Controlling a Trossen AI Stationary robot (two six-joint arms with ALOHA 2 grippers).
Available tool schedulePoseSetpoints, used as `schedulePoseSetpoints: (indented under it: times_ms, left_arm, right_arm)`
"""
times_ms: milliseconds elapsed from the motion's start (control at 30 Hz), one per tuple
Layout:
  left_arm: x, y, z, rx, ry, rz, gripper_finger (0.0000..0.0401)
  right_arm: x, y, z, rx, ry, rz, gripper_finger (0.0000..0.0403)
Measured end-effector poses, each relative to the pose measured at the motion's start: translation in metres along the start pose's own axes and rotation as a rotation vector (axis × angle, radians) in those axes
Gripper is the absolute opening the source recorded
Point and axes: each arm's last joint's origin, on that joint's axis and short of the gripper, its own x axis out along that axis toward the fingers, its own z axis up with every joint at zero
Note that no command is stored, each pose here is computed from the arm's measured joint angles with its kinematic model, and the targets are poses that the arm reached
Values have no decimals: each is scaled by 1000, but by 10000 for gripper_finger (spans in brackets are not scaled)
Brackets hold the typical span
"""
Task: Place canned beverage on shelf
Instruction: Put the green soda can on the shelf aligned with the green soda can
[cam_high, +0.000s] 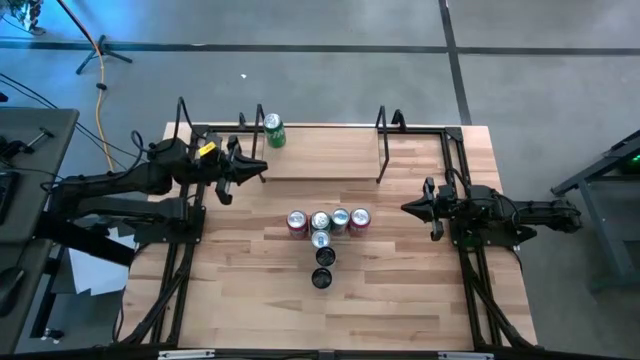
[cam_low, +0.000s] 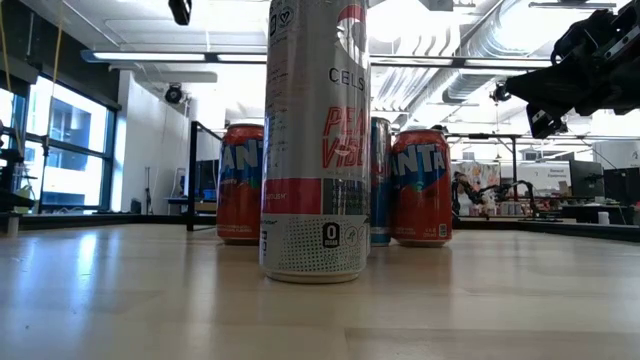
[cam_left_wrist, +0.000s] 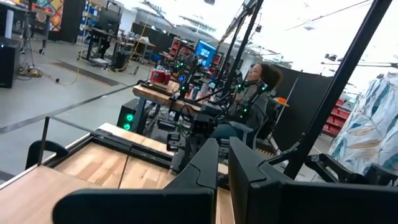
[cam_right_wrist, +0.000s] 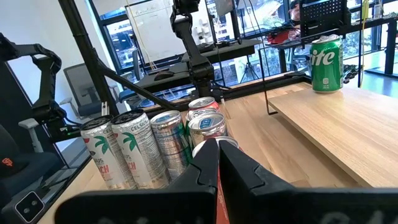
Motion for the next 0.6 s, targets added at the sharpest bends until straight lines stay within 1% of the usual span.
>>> schedulePoseSetpoints:
  times_ms: [200, 433, 600]
  left_arm:
    - [-1, 0, 0, 0, 3, 2, 0]
    - [-1, 2, -6, -7, 68, 27, 0]
    - [-1, 2, -7, -6, 74, 16, 0]
  right_arm:
    - [0, 0, 0, 0, 0, 0, 0]
    - [0, 0, 0, 0, 0, 0, 0]
    - [0, 0, 0, 0, 0, 0, 0]
